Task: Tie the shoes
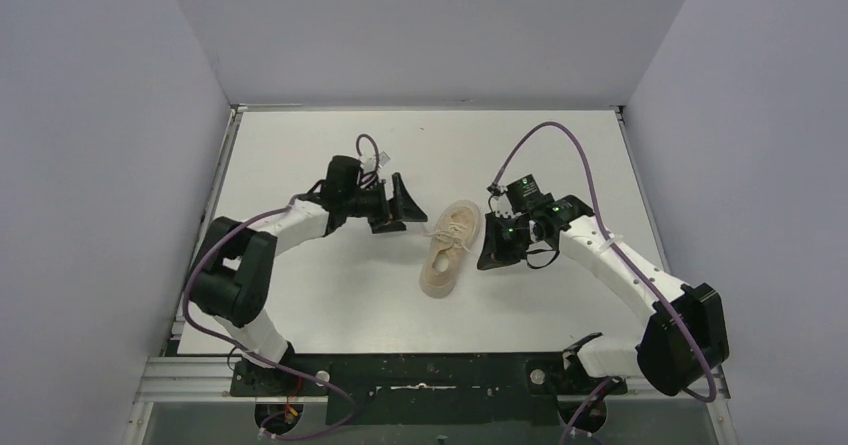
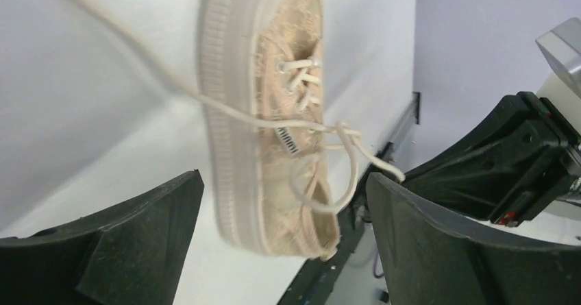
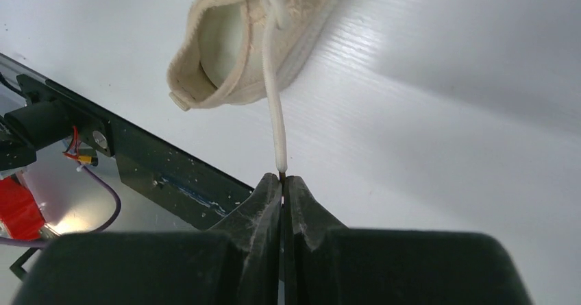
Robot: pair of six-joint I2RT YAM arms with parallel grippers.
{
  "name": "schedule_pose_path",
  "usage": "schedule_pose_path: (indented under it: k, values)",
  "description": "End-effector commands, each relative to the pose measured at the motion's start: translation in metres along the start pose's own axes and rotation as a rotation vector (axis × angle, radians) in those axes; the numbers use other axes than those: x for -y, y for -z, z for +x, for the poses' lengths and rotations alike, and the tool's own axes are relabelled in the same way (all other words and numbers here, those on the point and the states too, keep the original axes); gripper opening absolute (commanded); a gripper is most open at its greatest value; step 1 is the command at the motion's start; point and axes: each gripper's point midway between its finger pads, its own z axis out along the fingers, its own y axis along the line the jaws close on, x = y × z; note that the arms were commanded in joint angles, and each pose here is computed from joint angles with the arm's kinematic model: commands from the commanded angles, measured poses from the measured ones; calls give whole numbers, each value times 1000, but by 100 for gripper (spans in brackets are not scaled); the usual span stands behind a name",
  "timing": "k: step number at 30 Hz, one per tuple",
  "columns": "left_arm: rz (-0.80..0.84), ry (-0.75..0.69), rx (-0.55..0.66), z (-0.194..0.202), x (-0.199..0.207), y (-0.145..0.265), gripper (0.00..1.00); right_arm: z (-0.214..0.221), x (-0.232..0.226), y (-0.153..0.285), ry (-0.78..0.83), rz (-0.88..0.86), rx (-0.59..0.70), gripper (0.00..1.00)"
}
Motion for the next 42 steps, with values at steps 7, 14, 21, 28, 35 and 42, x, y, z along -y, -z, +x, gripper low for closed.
schedule_pose_path:
  k: [7,14,21,28,35,42]
  values:
    - [-249,-879,-4,-39,-31,31,81,-5,4,25,-43,-54,-23,0]
    - [-206,-1258,-58,-50,-37,-9,84,-4,7,32,-52,-64,-33,0]
    - [-255,-1477,-230,-41,-52,-47,87,-12,16,43,-78,-82,-29,0]
    - [-169,-1509,-276,-35,-43,-63,75,-13,17,47,-85,-115,-43,0]
    - [-220,-1366,-234,-22,-43,-49,6,-9,16,64,-82,-113,-34,0]
    - [-404,-1026,-102,-21,-36,12,0,3,38,90,-136,37,-4,0]
